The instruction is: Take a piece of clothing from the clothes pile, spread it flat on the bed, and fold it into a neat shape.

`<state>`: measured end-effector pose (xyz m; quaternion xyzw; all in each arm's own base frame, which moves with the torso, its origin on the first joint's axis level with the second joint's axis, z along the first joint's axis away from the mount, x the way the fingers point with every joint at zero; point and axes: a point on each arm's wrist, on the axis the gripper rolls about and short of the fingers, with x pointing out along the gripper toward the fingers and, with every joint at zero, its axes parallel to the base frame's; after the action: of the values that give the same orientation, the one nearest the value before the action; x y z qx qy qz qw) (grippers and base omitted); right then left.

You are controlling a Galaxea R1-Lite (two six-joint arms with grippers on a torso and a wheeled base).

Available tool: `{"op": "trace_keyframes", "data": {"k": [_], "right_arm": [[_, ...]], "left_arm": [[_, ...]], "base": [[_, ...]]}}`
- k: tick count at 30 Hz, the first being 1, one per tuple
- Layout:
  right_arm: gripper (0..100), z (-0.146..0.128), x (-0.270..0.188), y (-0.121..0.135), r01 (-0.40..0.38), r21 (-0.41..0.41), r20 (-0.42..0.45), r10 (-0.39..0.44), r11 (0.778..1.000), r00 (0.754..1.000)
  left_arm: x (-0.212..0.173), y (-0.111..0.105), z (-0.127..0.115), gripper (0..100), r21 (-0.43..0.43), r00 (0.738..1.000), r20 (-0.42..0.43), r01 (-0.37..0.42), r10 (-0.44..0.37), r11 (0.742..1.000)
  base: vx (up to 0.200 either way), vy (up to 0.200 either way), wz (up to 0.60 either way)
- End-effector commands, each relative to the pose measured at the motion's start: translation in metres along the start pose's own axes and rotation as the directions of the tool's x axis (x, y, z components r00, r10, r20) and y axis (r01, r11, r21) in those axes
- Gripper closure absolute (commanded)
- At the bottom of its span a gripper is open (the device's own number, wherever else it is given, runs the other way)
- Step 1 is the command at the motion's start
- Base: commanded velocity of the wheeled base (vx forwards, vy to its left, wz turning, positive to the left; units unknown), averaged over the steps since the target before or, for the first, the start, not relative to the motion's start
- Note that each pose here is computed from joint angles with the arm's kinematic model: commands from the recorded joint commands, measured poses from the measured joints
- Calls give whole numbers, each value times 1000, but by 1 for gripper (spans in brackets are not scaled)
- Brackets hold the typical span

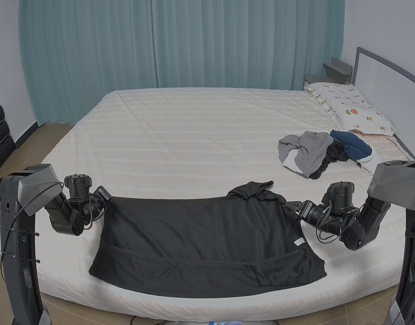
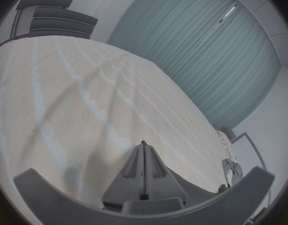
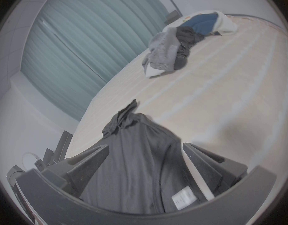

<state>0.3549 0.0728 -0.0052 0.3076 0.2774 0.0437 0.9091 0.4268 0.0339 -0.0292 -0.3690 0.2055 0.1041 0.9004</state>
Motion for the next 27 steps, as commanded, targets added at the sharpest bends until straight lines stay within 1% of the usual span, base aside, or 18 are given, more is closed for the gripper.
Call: {"op": "trace_keyframes", "data": {"k": [1, 2, 4, 6, 9, 11, 16, 21, 22, 27], "right_arm": [[0, 27, 53, 26, 10, -133, 3, -10, 991, 1000], [0, 26, 63, 25, 15, -172, -9, -17, 985, 1000], [0, 20, 76, 25, 18, -221, -29, -25, 975, 999], [0, 13, 85, 25, 21, -241, -40, -32, 970, 999], [0, 5, 104, 23, 59, -284, -12, -65, 957, 998], [0, 7, 112, 24, 57, -310, 2, -59, 949, 998], [0, 20, 121, 31, 40, -315, 38, -29, 948, 999], [0, 20, 125, 30, 39, -315, 21, -34, 948, 999], [100, 19, 125, 30, 39, -314, 19, -35, 949, 999], [100, 22, 124, 27, 45, -304, 25, -39, 951, 999]], "left_arm": [[-4, 4, -3, 100, -4, 1000, -13, -10, 10, 1000], [-4, 4, -3, 100, -4, 1000, -13, -10, 10, 1000], [-4, 4, -3, 100, -4, 1000, -13, -10, 10, 1000], [-4, 4, -3, 100, -5, 1000, -12, -11, 11, 1000], [-3, 6, -4, 100, -4, 1000, -17, -13, 13, 1000], [-3, 6, -4, 100, -4, 1000, -18, -12, 12, 1000], [-3, 6, -4, 100, -3, 1000, -17, -15, 15, 1000], [-2, 7, -5, 100, -2, 1000, -18, -16, 16, 1000], [-2, 7, -5, 100, -2, 1000, -18, -16, 16, 1000], [-1, 7, -5, 100, -2, 1000, -18, -16, 16, 1000]], "base": [[0, 0, 0], [0, 0, 0], [0, 0, 0], [0, 0, 0], [0, 0, 0], [0, 0, 0], [0, 0, 0], [0, 0, 0], [0, 0, 0], [0, 0, 0]]}}
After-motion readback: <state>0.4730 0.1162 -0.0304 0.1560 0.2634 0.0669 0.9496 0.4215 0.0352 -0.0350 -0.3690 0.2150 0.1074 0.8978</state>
